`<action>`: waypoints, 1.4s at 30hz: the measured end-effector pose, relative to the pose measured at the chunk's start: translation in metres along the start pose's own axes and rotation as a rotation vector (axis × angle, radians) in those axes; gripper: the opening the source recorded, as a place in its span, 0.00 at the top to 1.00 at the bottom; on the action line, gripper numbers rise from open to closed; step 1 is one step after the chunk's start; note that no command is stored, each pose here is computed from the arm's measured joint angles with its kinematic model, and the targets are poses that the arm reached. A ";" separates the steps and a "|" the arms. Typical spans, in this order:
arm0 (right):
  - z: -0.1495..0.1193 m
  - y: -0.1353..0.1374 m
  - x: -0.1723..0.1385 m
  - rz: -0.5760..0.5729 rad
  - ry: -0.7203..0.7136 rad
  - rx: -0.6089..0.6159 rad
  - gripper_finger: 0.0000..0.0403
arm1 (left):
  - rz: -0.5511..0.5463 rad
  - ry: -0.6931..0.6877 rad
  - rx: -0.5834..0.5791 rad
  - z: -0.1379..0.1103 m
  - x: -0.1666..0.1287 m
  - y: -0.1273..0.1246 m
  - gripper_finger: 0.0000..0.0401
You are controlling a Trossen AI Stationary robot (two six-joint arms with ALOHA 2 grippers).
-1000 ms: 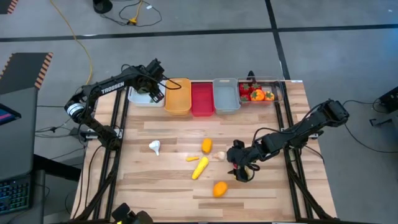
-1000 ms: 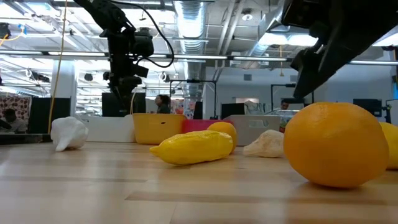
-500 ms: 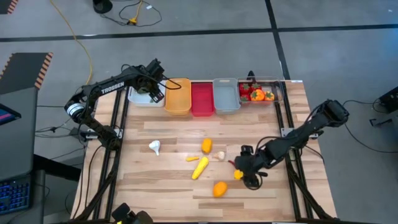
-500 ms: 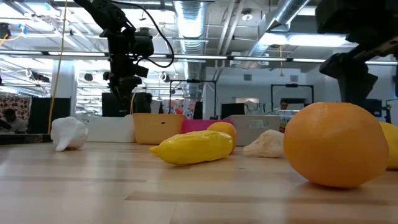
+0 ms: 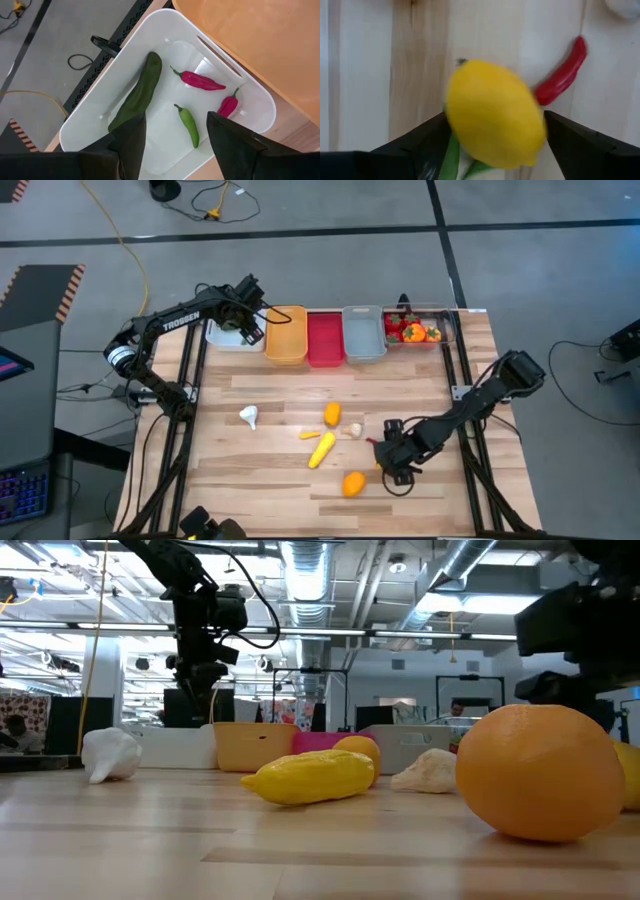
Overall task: Sort produce into baskets
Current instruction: Put the yellow lemon into the gray bin
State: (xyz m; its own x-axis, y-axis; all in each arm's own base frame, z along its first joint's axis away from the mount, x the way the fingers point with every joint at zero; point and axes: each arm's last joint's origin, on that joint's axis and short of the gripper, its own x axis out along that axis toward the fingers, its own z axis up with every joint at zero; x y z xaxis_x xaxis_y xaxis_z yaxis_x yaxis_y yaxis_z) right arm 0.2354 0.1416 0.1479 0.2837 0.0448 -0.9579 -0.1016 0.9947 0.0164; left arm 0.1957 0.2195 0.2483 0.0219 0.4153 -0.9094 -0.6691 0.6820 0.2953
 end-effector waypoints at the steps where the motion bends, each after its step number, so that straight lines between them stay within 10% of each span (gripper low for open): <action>1: 0.000 0.000 0.001 -0.002 0.003 -0.001 0.19 | 0.000 0.000 0.000 0.000 0.000 0.000 0.51; 14: 0.005 0.001 -0.014 0.031 -0.067 0.005 0.44 | 0.000 -0.004 -0.001 0.000 0.000 0.000 0.51; 24: 0.035 -0.011 -0.051 -0.051 -0.266 0.045 0.44 | -0.007 -0.007 0.028 0.001 0.000 -0.002 0.51; 42: 0.065 -0.174 -0.079 -0.691 -0.381 0.334 0.44 | -0.024 -0.066 0.154 0.007 -0.008 -0.027 0.51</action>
State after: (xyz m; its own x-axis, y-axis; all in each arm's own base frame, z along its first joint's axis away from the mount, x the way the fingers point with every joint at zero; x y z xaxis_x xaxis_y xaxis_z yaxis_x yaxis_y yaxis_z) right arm 0.2928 -0.0291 0.2394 0.4855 -0.6131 -0.6233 0.4817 0.7825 -0.3945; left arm 0.2188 0.2015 0.2497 0.0887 0.4334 -0.8968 -0.5458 0.7743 0.3202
